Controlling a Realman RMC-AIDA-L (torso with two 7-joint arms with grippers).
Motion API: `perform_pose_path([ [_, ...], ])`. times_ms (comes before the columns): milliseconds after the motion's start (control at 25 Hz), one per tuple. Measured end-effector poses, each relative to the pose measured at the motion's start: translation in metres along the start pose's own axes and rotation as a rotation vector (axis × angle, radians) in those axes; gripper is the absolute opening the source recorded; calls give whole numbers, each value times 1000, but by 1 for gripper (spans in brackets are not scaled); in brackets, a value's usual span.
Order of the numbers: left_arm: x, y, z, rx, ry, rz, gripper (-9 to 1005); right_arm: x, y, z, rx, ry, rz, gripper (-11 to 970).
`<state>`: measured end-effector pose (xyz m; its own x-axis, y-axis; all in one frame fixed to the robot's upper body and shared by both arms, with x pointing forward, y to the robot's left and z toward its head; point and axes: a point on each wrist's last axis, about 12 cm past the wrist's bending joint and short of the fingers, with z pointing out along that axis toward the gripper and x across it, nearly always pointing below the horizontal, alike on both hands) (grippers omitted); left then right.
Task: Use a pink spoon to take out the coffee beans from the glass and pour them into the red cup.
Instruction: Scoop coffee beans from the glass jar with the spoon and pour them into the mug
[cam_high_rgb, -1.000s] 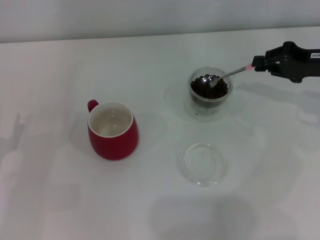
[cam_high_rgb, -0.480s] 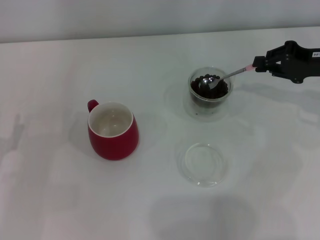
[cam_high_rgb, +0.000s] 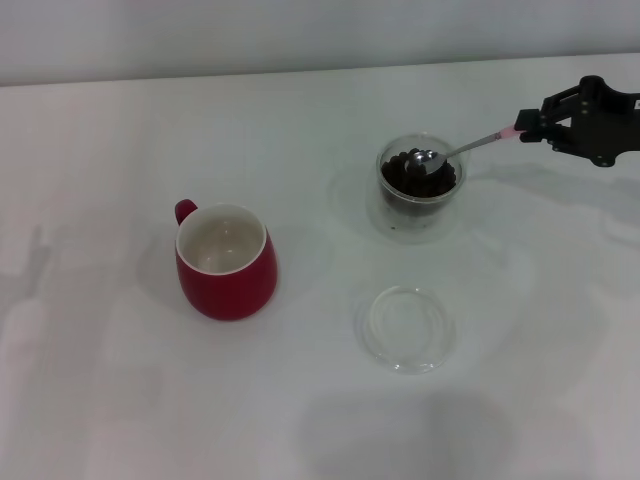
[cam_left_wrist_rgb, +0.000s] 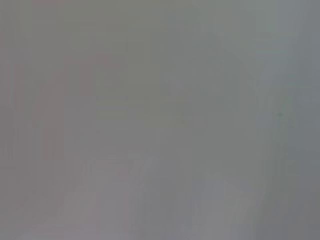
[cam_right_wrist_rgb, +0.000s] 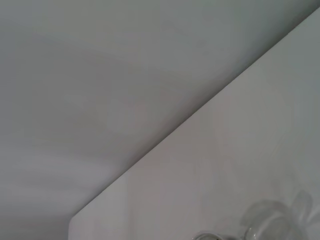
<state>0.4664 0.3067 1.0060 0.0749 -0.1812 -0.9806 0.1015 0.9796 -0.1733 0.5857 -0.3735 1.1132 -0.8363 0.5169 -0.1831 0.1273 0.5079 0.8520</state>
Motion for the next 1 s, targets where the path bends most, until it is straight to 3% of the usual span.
perform_pose_path([
  [520,0,-1,2,3,-2,0,892,2,14,2,-68,51,21,138],
  [1000,-1,0,3,-4,-7,-2,893,30,41,42,-181,203,1,138],
])
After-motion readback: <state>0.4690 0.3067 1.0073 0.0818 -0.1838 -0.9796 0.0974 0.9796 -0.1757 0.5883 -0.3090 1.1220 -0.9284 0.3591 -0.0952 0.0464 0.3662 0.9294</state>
